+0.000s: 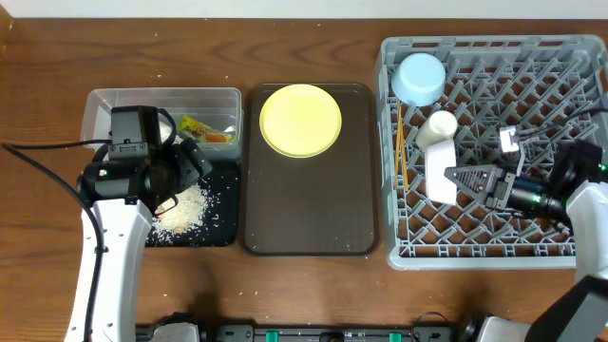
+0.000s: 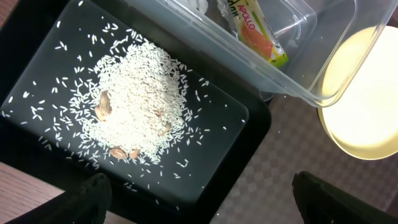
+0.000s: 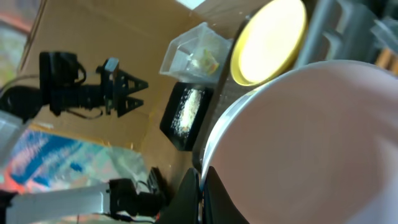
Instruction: Sort waste into correct bins and load items into the dishwasher rack
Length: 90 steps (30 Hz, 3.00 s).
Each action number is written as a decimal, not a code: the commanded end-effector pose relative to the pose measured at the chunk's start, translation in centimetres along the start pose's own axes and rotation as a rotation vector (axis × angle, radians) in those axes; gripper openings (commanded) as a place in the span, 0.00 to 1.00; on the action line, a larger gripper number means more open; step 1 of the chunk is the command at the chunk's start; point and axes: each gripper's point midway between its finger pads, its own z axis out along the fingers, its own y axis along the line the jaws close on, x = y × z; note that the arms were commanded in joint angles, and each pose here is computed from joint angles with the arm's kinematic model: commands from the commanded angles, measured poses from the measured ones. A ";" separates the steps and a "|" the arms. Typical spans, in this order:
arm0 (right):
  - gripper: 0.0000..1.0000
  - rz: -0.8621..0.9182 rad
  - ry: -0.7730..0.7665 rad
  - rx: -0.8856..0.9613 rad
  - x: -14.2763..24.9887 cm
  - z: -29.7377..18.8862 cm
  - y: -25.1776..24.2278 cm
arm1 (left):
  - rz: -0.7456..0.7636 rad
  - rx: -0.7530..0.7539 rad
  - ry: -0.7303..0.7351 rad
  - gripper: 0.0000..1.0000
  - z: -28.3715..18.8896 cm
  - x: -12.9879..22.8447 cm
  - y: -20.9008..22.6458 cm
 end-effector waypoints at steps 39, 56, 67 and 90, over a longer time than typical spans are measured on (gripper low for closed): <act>0.01 0.159 0.029 -0.075 1.2 1.5 -0.8 | 0.002 0.000 -0.012 0.96 -0.3 -0.4 0.0; 0.01 0.228 0.083 0.152 2.8 -0.8 -4.9 | 0.002 0.000 -0.012 0.96 -0.3 -0.4 0.0; 0.17 0.321 0.042 0.359 3.5 -5.0 -8.9 | 0.002 0.000 -0.012 0.96 -0.3 -0.4 0.0; 0.47 0.472 -0.003 0.823 -3.4 -11.6 -7.8 | 0.002 0.000 -0.012 0.96 -0.3 -0.4 0.0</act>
